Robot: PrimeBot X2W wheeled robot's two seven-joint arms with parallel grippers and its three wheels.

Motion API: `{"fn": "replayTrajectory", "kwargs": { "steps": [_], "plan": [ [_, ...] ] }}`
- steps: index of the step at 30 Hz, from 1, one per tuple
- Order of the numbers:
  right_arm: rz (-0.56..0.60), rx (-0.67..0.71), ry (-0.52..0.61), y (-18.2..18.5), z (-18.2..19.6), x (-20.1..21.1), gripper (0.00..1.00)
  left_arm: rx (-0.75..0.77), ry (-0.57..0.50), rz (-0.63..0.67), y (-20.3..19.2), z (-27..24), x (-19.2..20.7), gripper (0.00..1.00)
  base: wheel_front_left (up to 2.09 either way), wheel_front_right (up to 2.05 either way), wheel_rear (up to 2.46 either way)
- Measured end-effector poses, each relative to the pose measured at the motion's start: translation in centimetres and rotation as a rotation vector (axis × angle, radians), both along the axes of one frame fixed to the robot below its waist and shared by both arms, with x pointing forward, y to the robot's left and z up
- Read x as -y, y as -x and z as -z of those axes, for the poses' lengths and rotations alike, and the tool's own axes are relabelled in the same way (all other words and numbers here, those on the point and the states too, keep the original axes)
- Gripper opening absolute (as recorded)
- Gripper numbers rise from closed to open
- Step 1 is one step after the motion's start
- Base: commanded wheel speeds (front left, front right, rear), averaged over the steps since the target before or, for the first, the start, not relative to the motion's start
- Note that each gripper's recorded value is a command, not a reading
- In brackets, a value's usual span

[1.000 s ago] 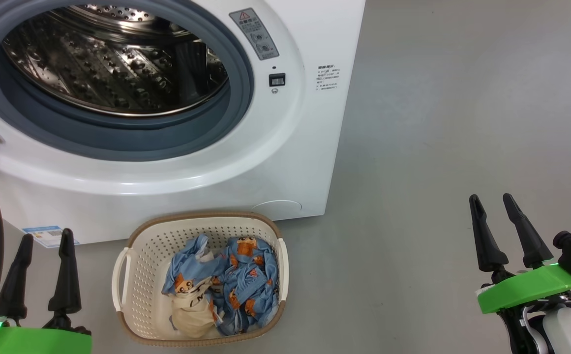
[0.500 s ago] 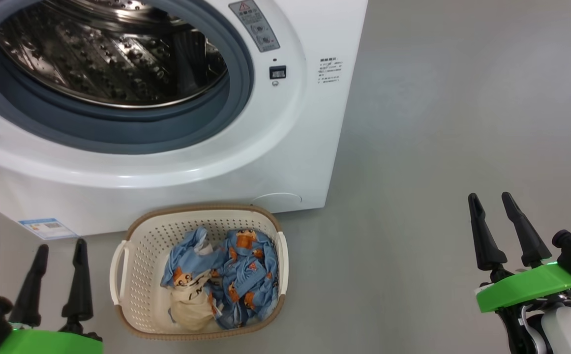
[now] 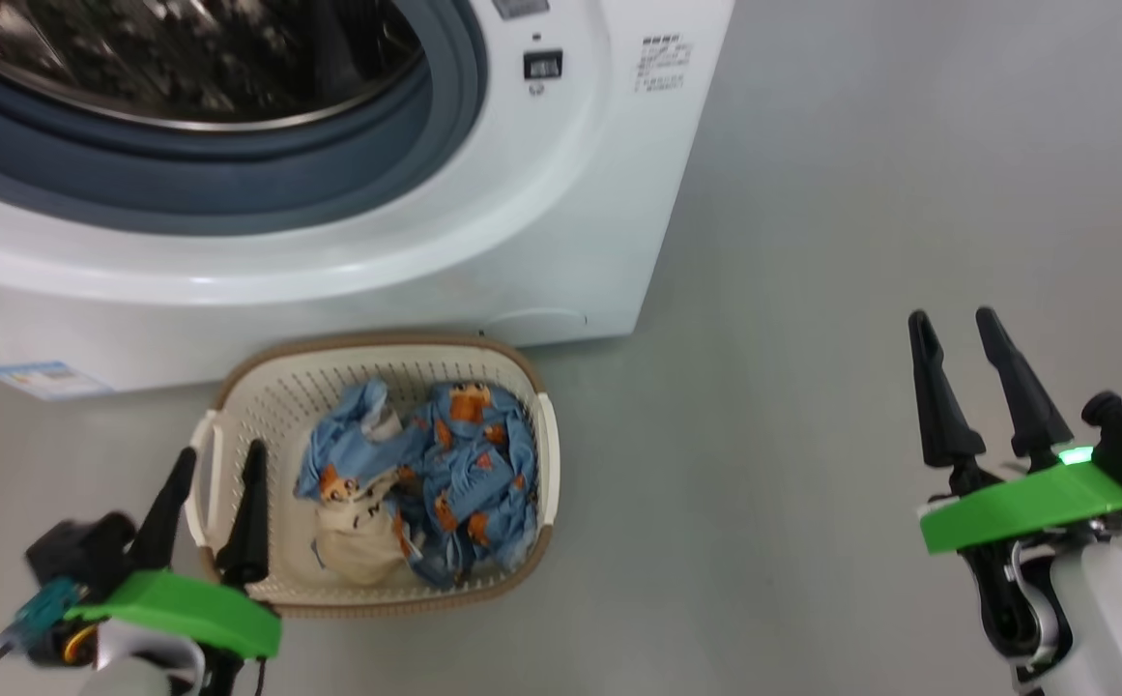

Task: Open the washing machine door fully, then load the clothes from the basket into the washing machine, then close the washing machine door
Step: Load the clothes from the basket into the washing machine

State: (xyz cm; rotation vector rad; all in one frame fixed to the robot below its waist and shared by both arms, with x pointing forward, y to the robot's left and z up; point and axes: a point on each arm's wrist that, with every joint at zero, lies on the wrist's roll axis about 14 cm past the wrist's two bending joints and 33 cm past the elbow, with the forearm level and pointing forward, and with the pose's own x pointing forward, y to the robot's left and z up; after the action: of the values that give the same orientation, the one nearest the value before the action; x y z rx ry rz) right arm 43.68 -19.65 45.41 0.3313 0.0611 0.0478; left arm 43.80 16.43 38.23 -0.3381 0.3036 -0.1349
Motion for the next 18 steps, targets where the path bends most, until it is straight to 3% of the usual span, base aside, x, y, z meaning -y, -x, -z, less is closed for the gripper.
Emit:
{"fn": "replayTrajectory", "kwargs": {
  "steps": [5,18],
  "plan": [
    [-0.004,-0.013,-0.002,-1.8,1.1,-0.2,1.0,-0.093,-0.017,0.067,-1.2,3.4,1.7,1.0,0.0,0.0,0.0],
    [-0.027,-0.065,-0.019,-5.6,5.3,-1.6,1.0,-0.351,-0.158,0.202,-2.8,13.2,1.7,1.0,0.0,0.0,0.0]
  ]
}}
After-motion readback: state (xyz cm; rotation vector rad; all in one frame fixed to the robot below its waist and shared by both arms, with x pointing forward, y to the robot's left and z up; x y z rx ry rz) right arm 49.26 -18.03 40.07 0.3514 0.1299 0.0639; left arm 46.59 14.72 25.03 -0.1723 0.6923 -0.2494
